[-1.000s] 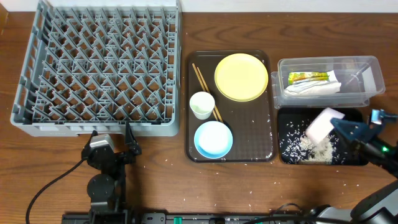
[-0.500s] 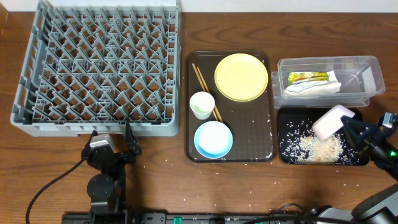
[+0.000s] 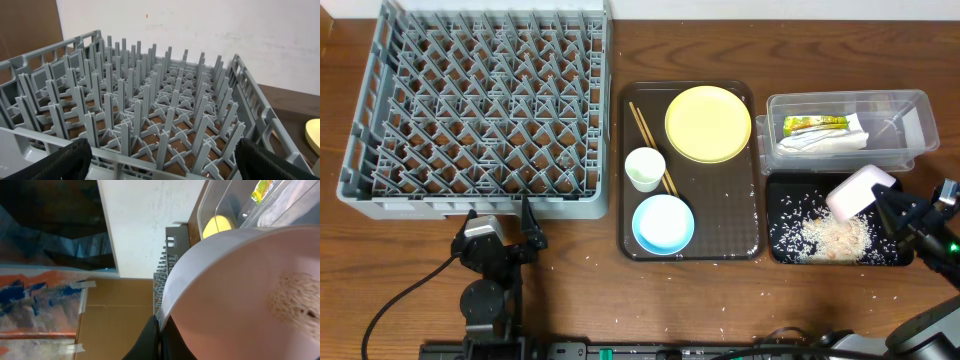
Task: Sort waste into correct bins and load items into the dishwasher
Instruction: 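Lift the pink bowl over the black tray and tip out the rice, then carry the emptied pink bowl back and set it on the brown tray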
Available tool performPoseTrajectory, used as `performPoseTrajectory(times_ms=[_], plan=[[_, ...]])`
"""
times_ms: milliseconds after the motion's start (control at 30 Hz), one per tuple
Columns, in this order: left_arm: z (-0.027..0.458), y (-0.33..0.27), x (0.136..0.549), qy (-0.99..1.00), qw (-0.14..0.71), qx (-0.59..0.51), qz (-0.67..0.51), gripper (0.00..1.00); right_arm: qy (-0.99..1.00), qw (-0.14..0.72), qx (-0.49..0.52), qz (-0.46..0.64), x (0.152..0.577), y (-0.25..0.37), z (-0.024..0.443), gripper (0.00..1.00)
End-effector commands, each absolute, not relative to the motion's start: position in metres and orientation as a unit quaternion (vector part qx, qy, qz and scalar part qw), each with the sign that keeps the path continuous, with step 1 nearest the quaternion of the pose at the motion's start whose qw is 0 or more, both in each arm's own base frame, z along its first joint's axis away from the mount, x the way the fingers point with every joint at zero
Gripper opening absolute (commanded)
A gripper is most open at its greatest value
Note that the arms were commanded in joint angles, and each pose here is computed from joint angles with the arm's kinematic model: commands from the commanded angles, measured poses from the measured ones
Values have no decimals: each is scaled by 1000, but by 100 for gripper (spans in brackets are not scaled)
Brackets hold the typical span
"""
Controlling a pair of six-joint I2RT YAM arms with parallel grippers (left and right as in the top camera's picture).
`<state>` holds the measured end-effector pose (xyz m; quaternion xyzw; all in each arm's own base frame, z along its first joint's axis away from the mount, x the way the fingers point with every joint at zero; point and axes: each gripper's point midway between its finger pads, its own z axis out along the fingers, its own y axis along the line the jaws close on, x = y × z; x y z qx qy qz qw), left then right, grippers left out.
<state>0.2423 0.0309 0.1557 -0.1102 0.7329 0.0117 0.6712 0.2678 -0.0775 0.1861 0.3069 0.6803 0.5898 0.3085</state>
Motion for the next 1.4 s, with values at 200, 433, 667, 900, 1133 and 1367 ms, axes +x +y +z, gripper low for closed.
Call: performPoseTrajectory(times_ms=[200,433,667,900,1133,1367], plan=[[138,33,241,750,652,-113,18,92,675,313,314,590,267,-82,187,1],[138,33,241,750,652,-113,18,92,684,291,335,579,267,-86,177,1],[138,33,241,750,652,-113,18,92,662,307,342,592,271,-96,185,1],[138,33,241,750,652,-113,18,92,714,250,360,546,261,-87,155,1],[138,33,241,750,652,-113,18,92,693,276,349,567,267,-89,168,1],[138,33,241,750,652,-113,18,92,704,264,340,565,268,-81,165,1]])
